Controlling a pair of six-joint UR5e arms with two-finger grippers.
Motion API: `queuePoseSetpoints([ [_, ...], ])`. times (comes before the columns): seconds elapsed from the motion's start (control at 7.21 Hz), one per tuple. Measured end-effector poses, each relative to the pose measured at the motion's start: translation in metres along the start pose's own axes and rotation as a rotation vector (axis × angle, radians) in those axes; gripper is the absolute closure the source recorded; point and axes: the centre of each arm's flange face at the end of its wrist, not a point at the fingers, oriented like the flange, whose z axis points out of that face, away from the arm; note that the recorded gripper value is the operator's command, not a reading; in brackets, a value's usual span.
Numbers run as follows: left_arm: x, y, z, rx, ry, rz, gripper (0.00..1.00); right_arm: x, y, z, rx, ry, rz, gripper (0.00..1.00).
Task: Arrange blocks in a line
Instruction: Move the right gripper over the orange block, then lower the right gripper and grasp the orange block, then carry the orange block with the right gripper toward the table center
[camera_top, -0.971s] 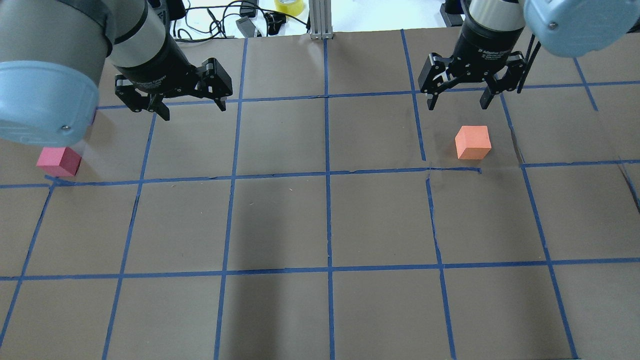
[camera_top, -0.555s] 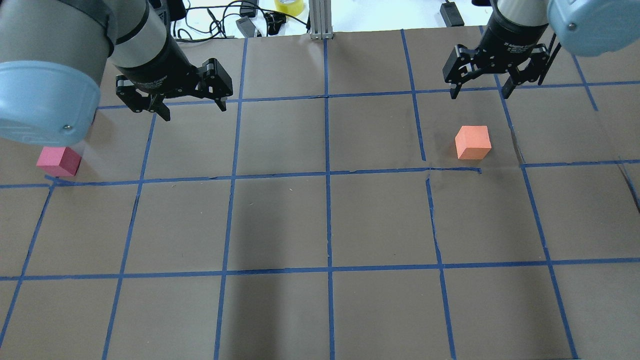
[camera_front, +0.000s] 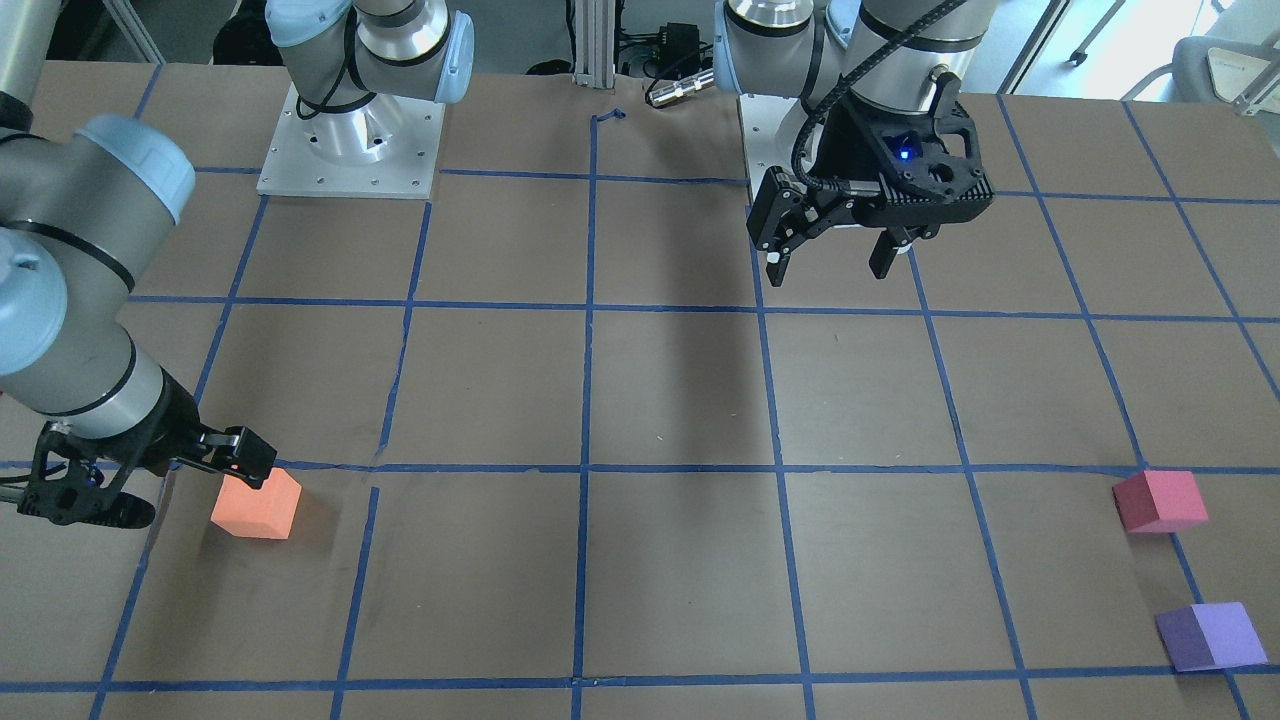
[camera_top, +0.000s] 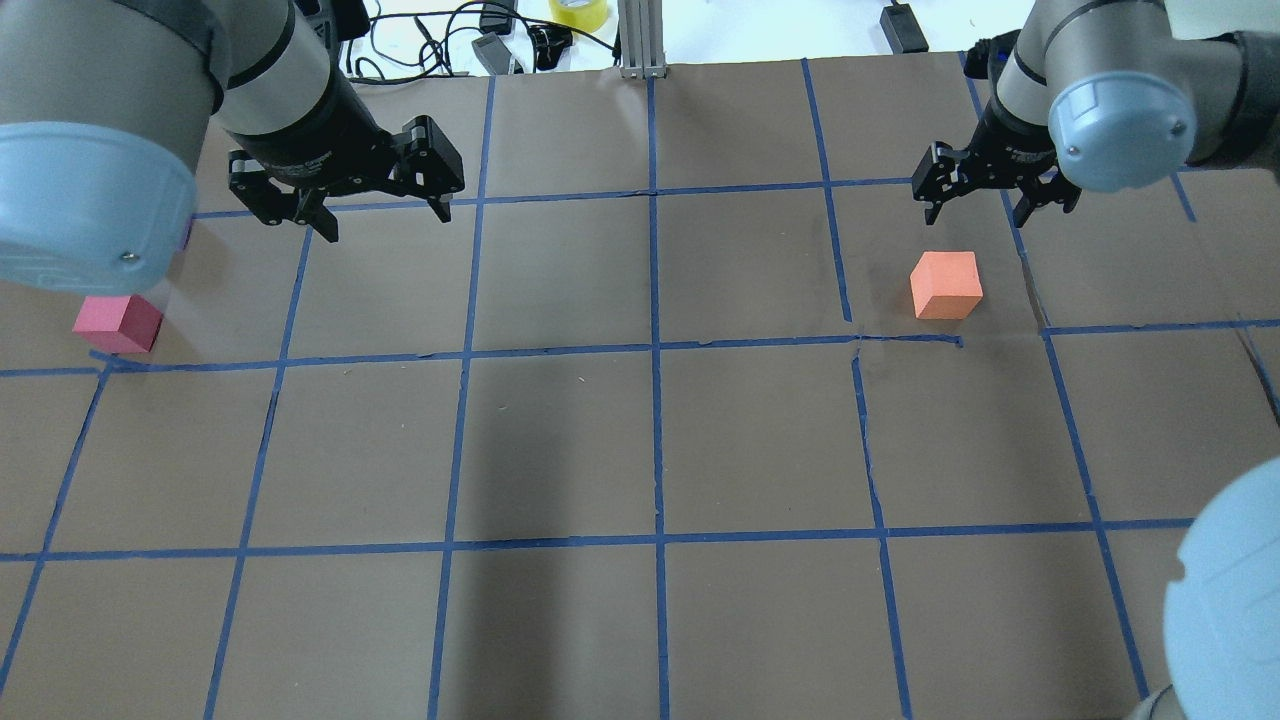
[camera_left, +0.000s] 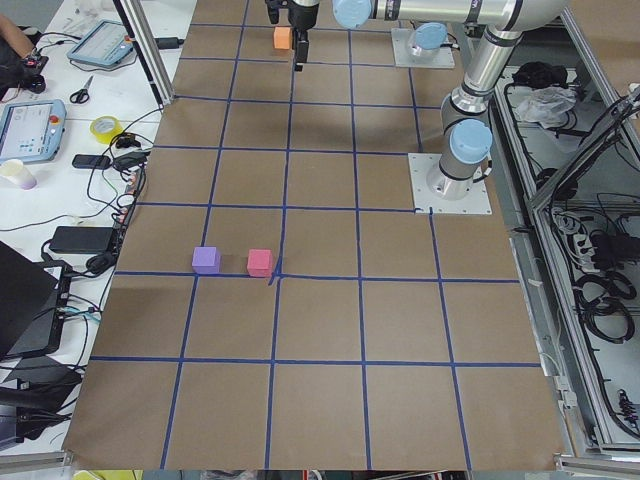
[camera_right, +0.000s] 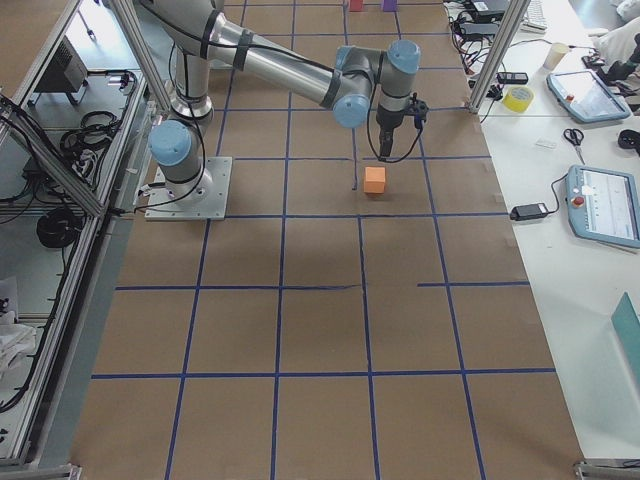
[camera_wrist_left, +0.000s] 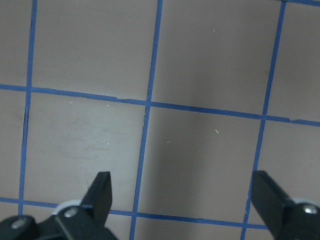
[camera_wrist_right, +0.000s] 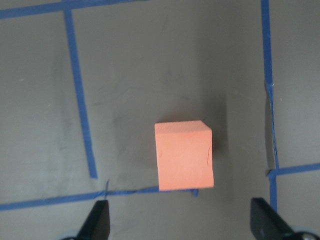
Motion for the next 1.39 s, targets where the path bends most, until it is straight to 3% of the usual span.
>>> queuePoseSetpoints([
  [0.14,0.0,0.0,0.001,-0.001,-0.001,0.0,0.0,0.007,-0.002,0.033,0.014,0.001,0.017,0.01],
  [0.28,0.0,0.0,0.001,-0.001,-0.002,-0.001,0.0,0.009,-0.001,0.054,0.018,-0.002,0.027,0.07],
  [0.55,0.0,0.001,-0.001,0.001,-0.002,-0.001,0.0,0.008,0.001,0.08,0.0,-0.009,0.031,0.09],
  [0.69,0.0,0.001,-0.002,0.002,-0.002,-0.002,0.0,0.008,0.001,0.086,-0.011,-0.011,0.03,0.18],
  [0.83,0.0,0.002,-0.003,0.002,-0.002,-0.001,0.0,0.007,0.002,0.09,-0.02,-0.013,0.029,0.48],
  [1.11,0.0,0.001,-0.001,-0.002,-0.004,-0.002,0.0,0.006,0.006,0.098,-0.035,-0.01,0.018,0.7],
  [1.39,-0.001,0.002,-0.001,-0.003,-0.004,-0.005,0.0,-0.002,0.007,0.088,-0.011,-0.01,0.006,0.73],
])
